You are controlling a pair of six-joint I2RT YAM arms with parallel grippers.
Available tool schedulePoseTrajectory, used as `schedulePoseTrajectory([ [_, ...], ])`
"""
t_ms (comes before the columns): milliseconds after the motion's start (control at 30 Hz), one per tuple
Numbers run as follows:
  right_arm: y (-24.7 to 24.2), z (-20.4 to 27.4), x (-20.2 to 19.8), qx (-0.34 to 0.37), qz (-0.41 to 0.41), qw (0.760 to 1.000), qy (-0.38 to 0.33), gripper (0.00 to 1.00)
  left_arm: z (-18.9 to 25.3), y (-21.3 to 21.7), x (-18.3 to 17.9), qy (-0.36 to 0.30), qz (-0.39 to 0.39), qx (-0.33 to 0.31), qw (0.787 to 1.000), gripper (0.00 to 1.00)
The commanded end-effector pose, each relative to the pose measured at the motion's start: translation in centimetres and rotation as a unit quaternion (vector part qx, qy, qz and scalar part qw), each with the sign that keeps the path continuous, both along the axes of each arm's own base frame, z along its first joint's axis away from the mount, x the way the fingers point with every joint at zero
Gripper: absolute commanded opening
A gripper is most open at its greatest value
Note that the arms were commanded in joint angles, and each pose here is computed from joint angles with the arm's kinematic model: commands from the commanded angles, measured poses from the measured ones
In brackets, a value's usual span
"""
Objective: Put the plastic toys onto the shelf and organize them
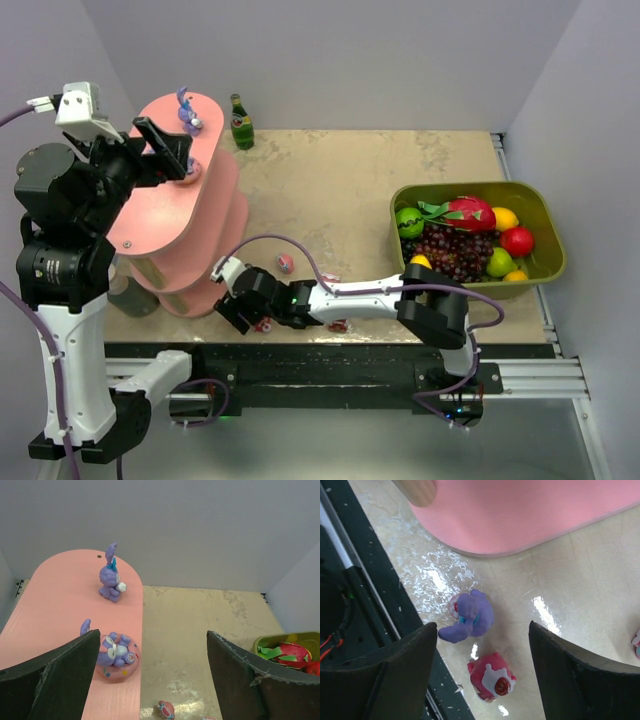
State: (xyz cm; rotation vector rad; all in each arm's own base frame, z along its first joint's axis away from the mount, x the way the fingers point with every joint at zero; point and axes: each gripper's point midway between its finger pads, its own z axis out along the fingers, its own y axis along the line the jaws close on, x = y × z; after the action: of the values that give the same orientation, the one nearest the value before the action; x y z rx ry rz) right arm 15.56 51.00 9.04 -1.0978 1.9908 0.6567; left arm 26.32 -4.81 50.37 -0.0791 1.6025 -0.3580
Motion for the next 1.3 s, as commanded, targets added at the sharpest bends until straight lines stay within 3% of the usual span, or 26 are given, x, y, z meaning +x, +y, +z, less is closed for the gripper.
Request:
schedulePoseTrajectory([
  [0, 1.7, 2.2, 1.3, 0.041, -0.021, 0.998, -0.031, 0.72, 0.6, 0.6, -0.4, -0.013, 0.017, 0.005, 1.000, 0.91],
  [300, 2.3, 1.9, 2.4, 0.050, -0.034, 0.996, -0.058, 0.43, 0.1, 0.6, -0.2, -0.004, 0.020, 0.007, 1.000, 0.91],
  [467, 2.0, 2.8, 3.3, 0.062, -0.061, 0.994, -0.071, 0.20, 0.1, 0.5, -0.3, -0.004, 0.018, 0.007, 1.000, 0.91],
  [700, 1.3, 4.4, 4.0, 0.078, -0.093, 0.989, -0.081, 0.02, 0.6, -0.3, -0.3, -0.011, -0.005, 0.005, 1.000, 0.91],
  [967, -1.9, 10.1, 5.5, 0.103, -0.125, 0.982, -0.097, 0.00, 1.7, -3.2, -1.4, -0.040, -0.085, 0.035, 0.995, 0.91],
  [1133, -6.2, 12.9, 8.2, 0.103, -0.165, 0.975, -0.103, 0.00, 1.2, -5.6, -1.3, -0.041, -0.149, 0.046, 0.987, 0.89],
  [1267, -10.5, 13.7, 10.7, 0.085, -0.196, 0.970, -0.114, 0.00, 0.1, -5.8, -0.4, -0.026, -0.148, 0.059, 0.987, 0.88],
])
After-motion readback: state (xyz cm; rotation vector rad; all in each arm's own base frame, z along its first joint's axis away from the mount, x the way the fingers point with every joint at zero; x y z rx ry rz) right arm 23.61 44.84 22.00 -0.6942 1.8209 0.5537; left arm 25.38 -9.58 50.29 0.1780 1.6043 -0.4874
